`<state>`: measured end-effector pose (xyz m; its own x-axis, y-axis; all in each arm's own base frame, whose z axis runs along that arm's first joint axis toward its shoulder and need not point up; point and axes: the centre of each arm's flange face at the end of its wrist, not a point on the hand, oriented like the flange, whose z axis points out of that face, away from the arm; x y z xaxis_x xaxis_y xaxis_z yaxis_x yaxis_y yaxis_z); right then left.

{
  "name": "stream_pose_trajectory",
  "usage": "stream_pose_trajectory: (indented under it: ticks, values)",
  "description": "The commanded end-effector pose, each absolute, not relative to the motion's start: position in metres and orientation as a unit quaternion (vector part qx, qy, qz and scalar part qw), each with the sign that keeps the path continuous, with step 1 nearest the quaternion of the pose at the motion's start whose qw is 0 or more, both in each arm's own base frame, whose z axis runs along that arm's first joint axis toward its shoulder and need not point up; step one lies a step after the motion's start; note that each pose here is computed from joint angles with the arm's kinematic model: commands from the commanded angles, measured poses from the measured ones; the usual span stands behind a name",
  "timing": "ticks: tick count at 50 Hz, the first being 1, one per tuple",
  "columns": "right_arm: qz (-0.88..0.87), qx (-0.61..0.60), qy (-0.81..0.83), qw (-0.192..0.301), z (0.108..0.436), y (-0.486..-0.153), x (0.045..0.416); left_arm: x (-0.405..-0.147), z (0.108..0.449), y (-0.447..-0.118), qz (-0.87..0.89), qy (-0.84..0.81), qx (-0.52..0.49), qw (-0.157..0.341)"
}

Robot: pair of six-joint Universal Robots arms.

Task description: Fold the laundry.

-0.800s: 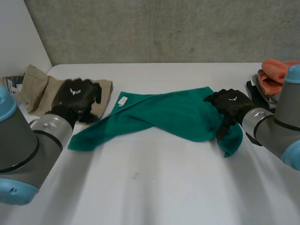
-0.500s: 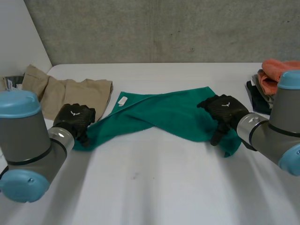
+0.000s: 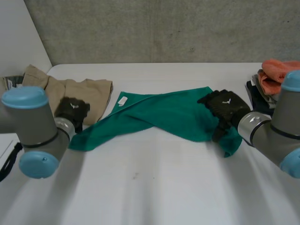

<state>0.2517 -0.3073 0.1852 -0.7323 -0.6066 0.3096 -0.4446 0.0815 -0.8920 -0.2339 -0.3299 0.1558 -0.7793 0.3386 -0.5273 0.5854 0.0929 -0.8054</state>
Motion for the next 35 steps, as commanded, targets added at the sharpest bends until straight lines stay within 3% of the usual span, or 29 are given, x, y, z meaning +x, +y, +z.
stream_pose_trajectory:
  ticks: [1, 7, 15, 22, 35]
  values:
    - [-0.595, -0.356, 0.718, 0.065, 0.204, -0.315, 0.251, -0.237, 0.237, -0.321, -0.682, 0.676, 0.265, 0.081]
    - [-0.574, -0.362, 0.731, 0.072, 0.199, -0.312, 0.252, -0.235, 0.193, -0.31, -0.601, 0.744, 0.291, 0.035]
    - [-0.554, -0.372, 0.741, 0.078, 0.184, -0.308, 0.254, -0.232, 0.162, -0.306, -0.546, 0.772, 0.325, -0.007]
    - [-0.547, -0.386, 0.739, 0.072, 0.179, -0.304, 0.254, -0.225, 0.137, -0.32, -0.531, 0.777, 0.339, 0.02]
    - [-0.55, -0.387, 0.736, 0.068, 0.177, -0.305, 0.254, -0.224, 0.125, -0.328, -0.529, 0.769, 0.356, 0.041]
